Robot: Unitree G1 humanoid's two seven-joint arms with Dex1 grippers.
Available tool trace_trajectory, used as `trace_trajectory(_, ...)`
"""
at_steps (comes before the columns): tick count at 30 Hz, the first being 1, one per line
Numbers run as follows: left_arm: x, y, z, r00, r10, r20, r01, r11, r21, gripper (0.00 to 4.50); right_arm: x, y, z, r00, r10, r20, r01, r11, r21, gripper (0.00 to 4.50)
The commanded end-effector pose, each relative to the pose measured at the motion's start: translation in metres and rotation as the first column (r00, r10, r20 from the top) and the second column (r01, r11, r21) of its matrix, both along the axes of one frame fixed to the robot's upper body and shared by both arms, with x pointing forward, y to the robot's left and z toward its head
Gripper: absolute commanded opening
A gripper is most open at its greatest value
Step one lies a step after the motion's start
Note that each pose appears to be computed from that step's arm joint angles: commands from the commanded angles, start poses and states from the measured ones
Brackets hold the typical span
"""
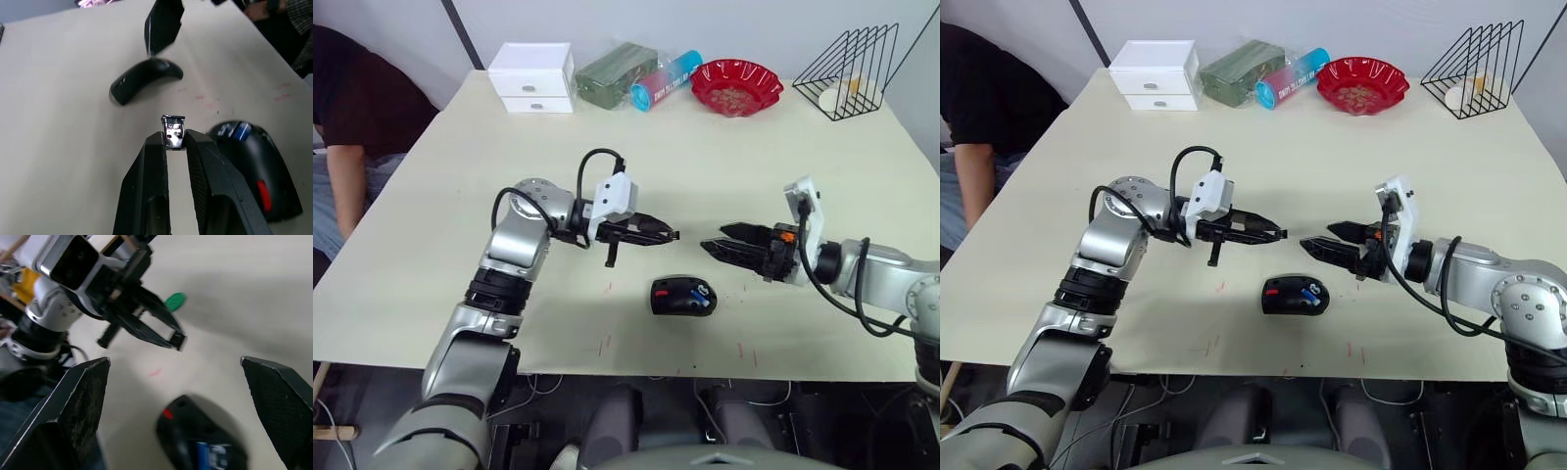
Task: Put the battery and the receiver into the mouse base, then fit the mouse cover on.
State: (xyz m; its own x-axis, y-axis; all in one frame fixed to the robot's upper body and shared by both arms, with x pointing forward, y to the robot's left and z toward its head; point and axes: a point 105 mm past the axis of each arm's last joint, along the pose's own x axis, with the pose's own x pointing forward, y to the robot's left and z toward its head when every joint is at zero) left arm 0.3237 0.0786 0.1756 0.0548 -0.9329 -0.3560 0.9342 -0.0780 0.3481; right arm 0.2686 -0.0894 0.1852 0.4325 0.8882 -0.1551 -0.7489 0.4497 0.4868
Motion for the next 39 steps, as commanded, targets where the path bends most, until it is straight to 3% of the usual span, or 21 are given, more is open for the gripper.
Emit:
trace_trajectory(1,-0.004,-0.009,0.015,0.998,-0.044,0.050,0.045,0.999,-0.019,0.09,-0.003,0.008,0.001,0.995,0.026,-0.091,-0.024,1.000,0.019,4.50)
trace_trajectory(10,-0.007,-0.019,0.018,0.995,-0.080,0.052,0.082,0.996,-0.033,0.09,0.004,0.015,-0.002,0.976,-0.008,-0.218,0.019,0.999,0.047,4.50)
trace_trajectory(15,-0.010,-0.020,0.015,0.994,-0.100,0.051,0.102,0.995,-0.019,0.09,0.005,0.017,0.000,0.967,-0.015,-0.254,0.032,0.998,0.063,2.39)
trace_trajectory(30,-0.014,-0.021,0.013,0.989,-0.139,0.046,0.140,0.990,-0.003,0.09,0.004,0.021,0.003,0.958,0.000,-0.285,0.023,0.997,0.075,2.39)
trace_trajectory(31,-0.014,-0.021,0.012,0.989,-0.139,0.046,0.140,0.990,-0.002,0.09,0.003,0.021,0.002,0.958,-0.002,-0.287,0.023,0.997,0.072,1.85)
trace_trajectory(34,-0.014,-0.020,0.012,0.989,-0.140,0.044,0.140,0.990,-0.001,0.09,0.003,0.020,0.001,0.957,-0.001,-0.289,0.023,0.997,0.071,0.81)
trace_trajectory(35,-0.014,-0.020,0.012,0.989,-0.139,0.044,0.139,0.990,-0.001,0.09,0.003,0.020,0.001,0.958,-0.003,-0.287,0.023,0.997,0.068,0.20)
trace_trajectory(39,-0.015,-0.020,0.010,0.989,-0.144,0.043,0.144,0.990,0.003,0.09,0.004,0.020,0.001,0.957,-0.004,-0.290,0.026,0.997,0.071,0.09)
